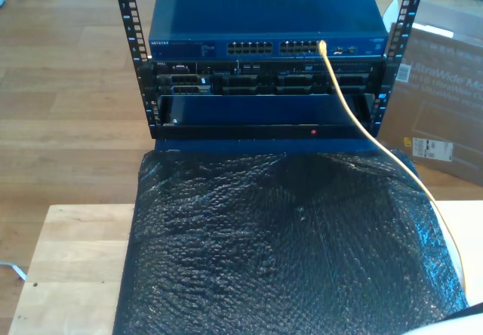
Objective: Grab the cable and plug it in
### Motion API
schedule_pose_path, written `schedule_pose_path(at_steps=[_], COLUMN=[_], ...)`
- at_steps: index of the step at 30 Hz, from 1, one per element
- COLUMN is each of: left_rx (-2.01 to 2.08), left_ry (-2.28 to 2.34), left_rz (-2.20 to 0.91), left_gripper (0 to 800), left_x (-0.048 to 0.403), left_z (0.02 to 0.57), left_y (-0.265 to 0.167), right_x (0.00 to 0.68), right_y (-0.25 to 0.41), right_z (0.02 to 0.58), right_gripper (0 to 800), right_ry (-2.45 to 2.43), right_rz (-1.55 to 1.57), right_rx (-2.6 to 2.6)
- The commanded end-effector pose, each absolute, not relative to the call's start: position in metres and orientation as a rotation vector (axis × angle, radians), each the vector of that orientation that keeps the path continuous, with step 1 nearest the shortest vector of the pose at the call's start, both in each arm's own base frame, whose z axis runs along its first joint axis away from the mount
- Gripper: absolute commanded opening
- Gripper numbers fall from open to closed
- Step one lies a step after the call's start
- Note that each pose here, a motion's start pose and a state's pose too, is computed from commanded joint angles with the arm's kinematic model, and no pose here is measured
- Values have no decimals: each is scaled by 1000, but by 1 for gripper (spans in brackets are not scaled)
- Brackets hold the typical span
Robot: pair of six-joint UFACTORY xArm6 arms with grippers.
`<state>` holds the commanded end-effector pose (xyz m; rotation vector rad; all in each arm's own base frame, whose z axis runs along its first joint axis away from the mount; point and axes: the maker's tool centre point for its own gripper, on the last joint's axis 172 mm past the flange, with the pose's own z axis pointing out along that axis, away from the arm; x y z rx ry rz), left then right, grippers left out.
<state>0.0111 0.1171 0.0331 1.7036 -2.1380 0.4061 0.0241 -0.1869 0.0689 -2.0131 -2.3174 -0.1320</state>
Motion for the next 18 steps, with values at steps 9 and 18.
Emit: schedule_pose_path(at_steps=[9, 18], left_rx=[1703, 1702], left_ry=[-2137, -2136], left_rz=[407, 409], left_gripper=[800, 800], left_x=[11, 11], left_z=[33, 33], left_y=[116, 116], right_x=[18, 9], right_y=[-173, -158], right_z=[52, 37], right_gripper=[799, 799], right_ry=[-2300, -2211], right_rz=[-203, -271], right_rx=[-1965, -2051])
